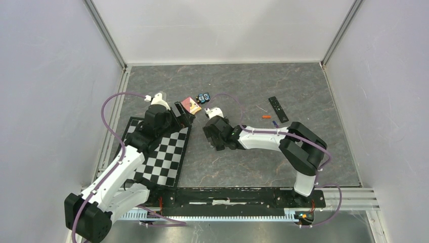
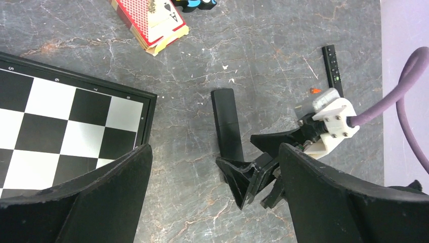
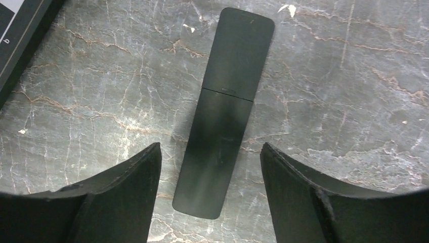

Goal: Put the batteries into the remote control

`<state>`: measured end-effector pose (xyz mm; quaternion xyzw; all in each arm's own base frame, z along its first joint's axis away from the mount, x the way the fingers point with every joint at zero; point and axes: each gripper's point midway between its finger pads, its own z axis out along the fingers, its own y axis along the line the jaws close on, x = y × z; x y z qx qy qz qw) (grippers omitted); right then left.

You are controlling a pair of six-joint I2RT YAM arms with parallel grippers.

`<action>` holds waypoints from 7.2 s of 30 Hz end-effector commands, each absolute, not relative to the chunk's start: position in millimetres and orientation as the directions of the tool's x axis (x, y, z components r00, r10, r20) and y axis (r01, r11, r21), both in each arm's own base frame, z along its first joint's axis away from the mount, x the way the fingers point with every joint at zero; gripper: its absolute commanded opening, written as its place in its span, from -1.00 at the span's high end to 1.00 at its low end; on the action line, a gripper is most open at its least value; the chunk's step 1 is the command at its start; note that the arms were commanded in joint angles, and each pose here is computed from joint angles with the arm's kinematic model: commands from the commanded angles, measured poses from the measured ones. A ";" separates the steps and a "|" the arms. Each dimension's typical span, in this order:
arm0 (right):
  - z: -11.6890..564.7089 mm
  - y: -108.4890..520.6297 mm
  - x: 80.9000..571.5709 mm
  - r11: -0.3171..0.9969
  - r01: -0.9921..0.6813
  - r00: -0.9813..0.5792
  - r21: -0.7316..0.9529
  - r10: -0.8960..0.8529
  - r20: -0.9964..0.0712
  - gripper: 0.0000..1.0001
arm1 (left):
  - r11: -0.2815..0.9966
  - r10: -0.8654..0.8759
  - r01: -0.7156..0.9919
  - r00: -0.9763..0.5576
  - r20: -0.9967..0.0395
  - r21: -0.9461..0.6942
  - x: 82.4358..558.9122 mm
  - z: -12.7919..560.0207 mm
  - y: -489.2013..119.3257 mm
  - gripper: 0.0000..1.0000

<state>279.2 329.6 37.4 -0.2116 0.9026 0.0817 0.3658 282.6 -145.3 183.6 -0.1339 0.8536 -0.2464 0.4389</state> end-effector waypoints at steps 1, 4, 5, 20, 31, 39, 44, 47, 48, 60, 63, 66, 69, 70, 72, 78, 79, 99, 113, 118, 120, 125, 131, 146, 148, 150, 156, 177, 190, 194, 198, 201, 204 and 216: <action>37.1 337.9 284.6 0.911 -0.411 -0.652 -0.025 -0.313 -0.690 -0.45 | 0.836 -0.475 -0.047 -0.559 -0.680 -0.546 282.8 184.5 -140.0 -0.99; 31.9 332.1 285.7 0.918 -0.392 -0.660 -0.051 -0.319 -0.680 -0.34 | 0.837 -0.473 -0.048 -0.562 -0.679 -0.544 283.0 183.3 -140.2 -0.99; 30.6 330.0 285.9 0.920 -0.388 -0.660 -0.061 -0.323 -0.678 -0.31 | 0.837 -0.473 -0.047 -0.562 -0.678 -0.545 283.1 183.4 -140.4 -0.99; 17.9 329.1 273.6 0.918 -0.395 -0.700 0.021 -0.286 -0.654 0.40 | 0.822 -0.472 -0.032 -0.594 -0.651 -0.568 287.3 175.6 -152.0 -0.99; 83.9 315.6 288.9 0.877 -0.472 -0.505 0.092 -0.183 -0.843 0.39 | 0.734 -0.405 0.094 -0.735 -0.545 -0.672 288.3 159.2 -202.7 -0.99; 117.1 310.1 286.1 0.801 -0.584 -0.397 0.133 -0.139 -0.907 0.39 | 0.616 -0.327 0.178 -0.829 -0.454 -0.767 284.5 151.8 -242.1 -0.99; 133.5 314.4 282.6 0.756 -0.644 -0.340 0.121 -0.140 -0.930 0.39 | 0.574 -0.339 0.145 -0.854 -0.395 -0.806 285.8 146.0 -252.6 -0.99; 142.6 318.0 287.4 0.765 -0.623 -0.357 0.160 -0.096 -0.929 0.39 | 0.517 -0.356 0.151 -0.857 -0.372 -0.843 286.6 151.0 -260.2 -0.97; 146.1 318.9 289.5 0.772 -0.608 -0.372 0.185 -0.070 -0.926 0.39 | 0.502 -0.365 0.157 -0.853 -0.373 -0.850 286.9 152.8 -261.6 -0.95; 178.9 346.8 278.7 0.679 -0.618 -0.463 0.396 0.092 -0.881 0.39 | 0.456 -0.411 0.208 -0.813 -0.412 -0.865 294.9 167.3 -275.8 -0.04; 181.9 347.8 279.3 0.676 -0.614 -0.467 0.407 0.105 -0.878 0.39 | 0.450 -0.398 0.214 -0.821 -0.409 -0.867 293.8 167.0 -281.5 0.28; 185.5 350.6 276.2 0.649 -0.637 -0.473 0.416 0.097 -0.876 0.37 | 0.440 -0.374 0.241 -0.826 -0.421 -0.865 290.1 166.9 -284.6 0.74; 186.6 344.2 273.5 0.610 -0.672 -0.487 0.420 0.064 -0.871 0.11 | 0.450 -0.335 0.302 -0.815 -0.473 -0.840 286.7 167.8 -284.2 0.96; 188.4 339.6 272.1 0.594 -0.692 -0.481 0.410 0.044 -0.876 -0.04 | 0.453 -0.320 0.333 -0.805 -0.500 -0.827 285.6 170.3 -283.4 0.96; 191.6 328.7 267.5 0.559 -0.745 -0.444 0.365 -0.008 -0.896 -0.41 | 0.444 -0.286 0.390 -0.791 -0.540 -0.807 280.3 176.2 -284.1 0.96; 227.6 304.8 267.1 0.428 -0.873 -0.303 0.233 -0.103 -0.947 -0.89 | 0.287 -0.199 0.581 -0.741 -0.641 -0.762 252.3 210.1 -293.1 0.96; 234.5 304.8 268.5 0.405 -0.884 -0.297 0.234 -0.100 -0.950 -0.89 | 0.241 -0.200 0.607 -0.732 -0.651 -0.757 245.9 218.6 -295.3 0.96; 285.8 322.0 221.9 -0.098 -0.976 -0.172 0.196 -0.209 -0.963 0.10 | 0.033 -0.093 0.801 -0.592 -0.800 -0.597 182.2 268.3 -297.5 0.96; 376.0 323.8 222.7 -0.062 -0.930 -0.364 0.362 0.300 -0.882 1.00 | 0.033 -0.200 0.778 -0.610 -0.767 -0.628 179.8 302.9 -292.0 -0.55; 382.9 320.5 239.9 -0.023 -0.883 -0.438 0.470 0.403 -0.804 1.00 | 0.114 -0.250 0.753 -0.609 -0.752 -0.648 195.3 298.8 -289.9 -0.77; 385.0 317.6 245.3 -0.013 -0.861 -0.462 0.508 0.436 -0.772 1.00 | 0.171 -0.267 0.736 -0.606 -0.750 -0.655 203.0 293.1 -287.0 -0.83; 395.4 306.0 247.1 -0.009 -0.838 -0.472 0.546 0.515 -0.716 1.00 | 0.194 -0.339 0.711 -0.598 -0.726 -0.676 206.9 304.6 -280.2 -0.89; 387.3 285.9 249.1 -0.021 -0.764 -0.511 0.644 0.629 -0.586 1.00 | 0.072 -0.400 0.681 -0.650 -0.647 -0.729 198.7 334.2 -280.9 -0.89; 357.2 238.7 262.4 -0.062 -0.642 -0.459 0.764 0.829 -0.318 1.00 | -0.018 -0.534 0.501 -0.736 -0.415 -0.865 228.2 318.7 -283.2 -0.45; 354.0 239.5 265.8 -0.045 -0.638 -0.451 0.769 0.832 -0.325 1.00 | -0.023 -0.543 0.484 -0.741 -0.395 -0.875 229.7 318.6 -283.7 -0.35; 350.3 240.7 268.6 -0.033 -0.633 -0.447 0.774 0.832 -0.330 1.00 | -0.021 -0.544 0.475 -0.743 -0.389 -0.880 230.8 318.6 -285.1 -0.28; 337.9 248.2 275.6 -0.009 -0.612 -0.455 0.791 0.822 -0.342 1.00 | -0.014 -0.525 0.462 -0.759 -0.386 -0.887 231.8 316.5 -290.5 -0.01; 205.5 235.3 257.7 0.121 -0.415 -0.546 0.902 0.760 -0.353 0.29 | 0.309 -0.383 0.323 -0.819 -0.428 -0.895 232.5 239.1 -287.8 0.96; 146.1 234.7 262.1 0.371 -0.390 -0.537 0.843 0.652 -0.535 -0.50 | 0.492 -0.297 0.224 -0.865 -0.404 -0.841 231.2 175.9 -278.2 0.96; 147.5 252.4 259.4 0.431 -0.524 -0.542 0.734 0.497 -0.678 -0.78 | 0.530 -0.207 0.297 -0.863 -0.461 -0.794 228.9 177.5 -278.3 0.96; 138.1 265.4 254.9 0.473 -0.661 -0.510 0.582 0.285 -0.811 -0.90 | 0.559 -0.095 0.381 -0.853 -0.513 -0.736 222.3 179.5 -275.1 0.96; 134.7 270.0 251.9 0.471 -0.763 -0.436 0.442 0.130 -0.891 -0.89 | 0.568 -0.036 0.432 -0.837 -0.546 -0.701 220.8 184.4 -273.5 0.96; 136.3 265.3 251.0 0.469 -0.852 -0.265 0.233 -0.002 -0.964 -0.89 | 0.581 0.026 0.471 -0.826 -0.563 -0.664 218.6 185.9 -270.5 0.96; 128.0 265.7 262.0 0.432 -0.897 0.016 -0.099 -0.192 -0.981 -0.72 | 0.595 0.134 0.510 -0.825 -0.549 -0.621 215.2 182.1 -267.7 0.96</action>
